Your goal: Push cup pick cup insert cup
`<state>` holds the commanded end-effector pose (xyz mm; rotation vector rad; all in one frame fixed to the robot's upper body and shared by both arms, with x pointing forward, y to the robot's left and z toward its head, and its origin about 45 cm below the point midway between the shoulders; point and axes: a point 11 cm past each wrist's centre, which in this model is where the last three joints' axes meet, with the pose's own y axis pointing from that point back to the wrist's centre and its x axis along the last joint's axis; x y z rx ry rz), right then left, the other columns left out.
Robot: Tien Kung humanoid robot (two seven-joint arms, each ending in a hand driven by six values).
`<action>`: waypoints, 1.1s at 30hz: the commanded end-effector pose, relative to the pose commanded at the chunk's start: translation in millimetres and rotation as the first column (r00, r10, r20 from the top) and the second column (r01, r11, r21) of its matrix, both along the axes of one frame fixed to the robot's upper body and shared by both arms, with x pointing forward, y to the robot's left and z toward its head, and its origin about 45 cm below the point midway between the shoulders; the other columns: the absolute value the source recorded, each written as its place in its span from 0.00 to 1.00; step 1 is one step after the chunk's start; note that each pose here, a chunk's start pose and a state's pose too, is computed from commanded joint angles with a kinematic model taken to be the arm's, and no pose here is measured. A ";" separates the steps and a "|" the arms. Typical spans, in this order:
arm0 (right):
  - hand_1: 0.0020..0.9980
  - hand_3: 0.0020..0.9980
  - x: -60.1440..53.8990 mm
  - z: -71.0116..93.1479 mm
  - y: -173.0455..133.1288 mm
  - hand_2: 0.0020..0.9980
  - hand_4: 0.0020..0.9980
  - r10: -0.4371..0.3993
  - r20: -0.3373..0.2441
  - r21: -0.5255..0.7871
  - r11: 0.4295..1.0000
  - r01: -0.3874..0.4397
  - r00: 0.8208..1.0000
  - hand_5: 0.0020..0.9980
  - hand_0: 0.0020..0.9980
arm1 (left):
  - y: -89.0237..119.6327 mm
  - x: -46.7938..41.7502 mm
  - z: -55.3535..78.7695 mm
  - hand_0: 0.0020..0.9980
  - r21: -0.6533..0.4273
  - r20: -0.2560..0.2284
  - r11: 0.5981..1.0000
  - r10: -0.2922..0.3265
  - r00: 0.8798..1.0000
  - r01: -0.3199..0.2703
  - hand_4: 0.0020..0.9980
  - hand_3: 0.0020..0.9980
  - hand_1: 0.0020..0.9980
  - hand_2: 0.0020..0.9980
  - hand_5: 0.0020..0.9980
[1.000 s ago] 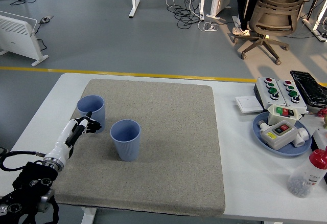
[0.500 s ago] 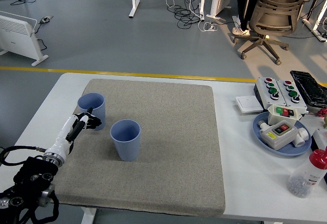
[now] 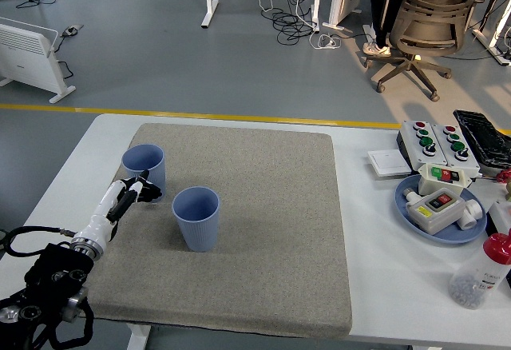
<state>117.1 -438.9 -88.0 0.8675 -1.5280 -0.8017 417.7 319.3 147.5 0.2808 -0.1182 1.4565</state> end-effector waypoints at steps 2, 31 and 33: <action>0.61 0.58 -1.1 -0.3 0.0 0.63 0.13 0.001 -0.003 0.000 1.000 -0.001 1.000 0.48 0.67 | -1.0 -0.9 0.0 0.64 0.001 0.001 1.000 -0.003 1.000 0.003 0.59 0.44 0.58 0.50 1.00; 0.61 0.58 -7.9 -1.1 -2.5 0.63 0.13 -0.021 -0.005 0.000 1.000 0.021 1.000 0.48 0.67 | -1.0 -21.1 118.5 0.60 0.255 0.238 0.962 -0.159 0.958 0.097 0.82 0.76 0.68 0.71 1.00; 0.61 0.58 -7.2 -0.9 -2.4 0.63 0.13 -0.024 -0.002 0.001 1.000 0.024 1.000 0.48 0.67 | -16.6 -18.6 129.2 0.81 0.359 0.205 0.917 -0.260 0.944 0.175 0.92 0.88 0.84 0.90 0.89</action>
